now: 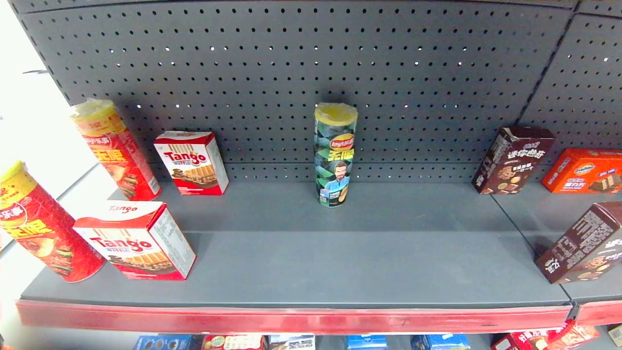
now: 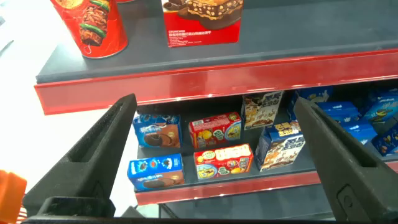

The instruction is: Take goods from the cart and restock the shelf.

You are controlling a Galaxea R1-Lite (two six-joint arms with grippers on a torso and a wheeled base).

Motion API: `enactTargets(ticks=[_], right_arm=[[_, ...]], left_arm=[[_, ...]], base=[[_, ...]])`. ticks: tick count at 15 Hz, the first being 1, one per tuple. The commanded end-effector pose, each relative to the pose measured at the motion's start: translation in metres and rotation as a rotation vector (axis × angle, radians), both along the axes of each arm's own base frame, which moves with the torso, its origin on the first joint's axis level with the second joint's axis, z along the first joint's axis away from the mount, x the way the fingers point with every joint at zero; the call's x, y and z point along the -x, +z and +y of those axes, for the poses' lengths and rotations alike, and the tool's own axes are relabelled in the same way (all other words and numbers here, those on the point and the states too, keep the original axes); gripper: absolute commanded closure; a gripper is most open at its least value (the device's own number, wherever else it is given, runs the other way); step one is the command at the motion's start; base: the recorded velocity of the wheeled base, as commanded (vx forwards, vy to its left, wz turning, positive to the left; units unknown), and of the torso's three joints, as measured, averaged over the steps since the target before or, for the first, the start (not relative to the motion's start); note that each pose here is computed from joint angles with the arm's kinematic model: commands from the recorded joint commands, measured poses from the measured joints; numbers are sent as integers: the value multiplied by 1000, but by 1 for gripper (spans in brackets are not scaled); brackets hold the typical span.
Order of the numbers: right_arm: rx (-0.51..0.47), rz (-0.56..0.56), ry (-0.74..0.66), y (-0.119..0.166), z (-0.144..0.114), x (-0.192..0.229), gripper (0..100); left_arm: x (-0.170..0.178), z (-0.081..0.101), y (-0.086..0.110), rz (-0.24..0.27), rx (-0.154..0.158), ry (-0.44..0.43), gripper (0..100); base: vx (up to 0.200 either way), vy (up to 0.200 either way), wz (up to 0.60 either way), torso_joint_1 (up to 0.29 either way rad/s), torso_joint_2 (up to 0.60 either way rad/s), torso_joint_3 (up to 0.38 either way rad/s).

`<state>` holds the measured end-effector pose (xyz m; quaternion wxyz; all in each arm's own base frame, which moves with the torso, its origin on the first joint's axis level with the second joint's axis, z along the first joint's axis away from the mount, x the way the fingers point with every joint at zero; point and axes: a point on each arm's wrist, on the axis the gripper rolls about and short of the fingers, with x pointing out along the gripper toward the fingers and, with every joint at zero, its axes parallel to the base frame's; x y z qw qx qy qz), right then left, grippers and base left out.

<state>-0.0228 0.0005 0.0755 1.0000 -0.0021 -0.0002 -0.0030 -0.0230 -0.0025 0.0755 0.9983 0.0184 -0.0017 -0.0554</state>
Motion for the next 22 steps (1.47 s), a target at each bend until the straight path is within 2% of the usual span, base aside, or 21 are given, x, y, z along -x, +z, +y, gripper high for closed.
enactTargets(ticks=[1, 6, 16, 22], right_arm=[[0, -1, 0, 0, 0, 0, 0], [3, 0, 0, 0, 0, 0, 0], [2, 0, 0, 0, 0, 0, 0], [0, -1, -2, 0, 0, 0, 0]], left_arm=[[0, 0, 0, 1, 0, 0, 0], [0, 0, 0, 1, 0, 0, 0], [0, 0, 0, 1, 0, 0, 0], [0, 0, 0, 1, 2, -3, 0]], base=[[0, 0, 0, 0, 0, 0], [0, 0, 0, 0, 0, 0], [0, 0, 600, 4, 5, 1], [0, 0, 0, 0, 0, 0]])
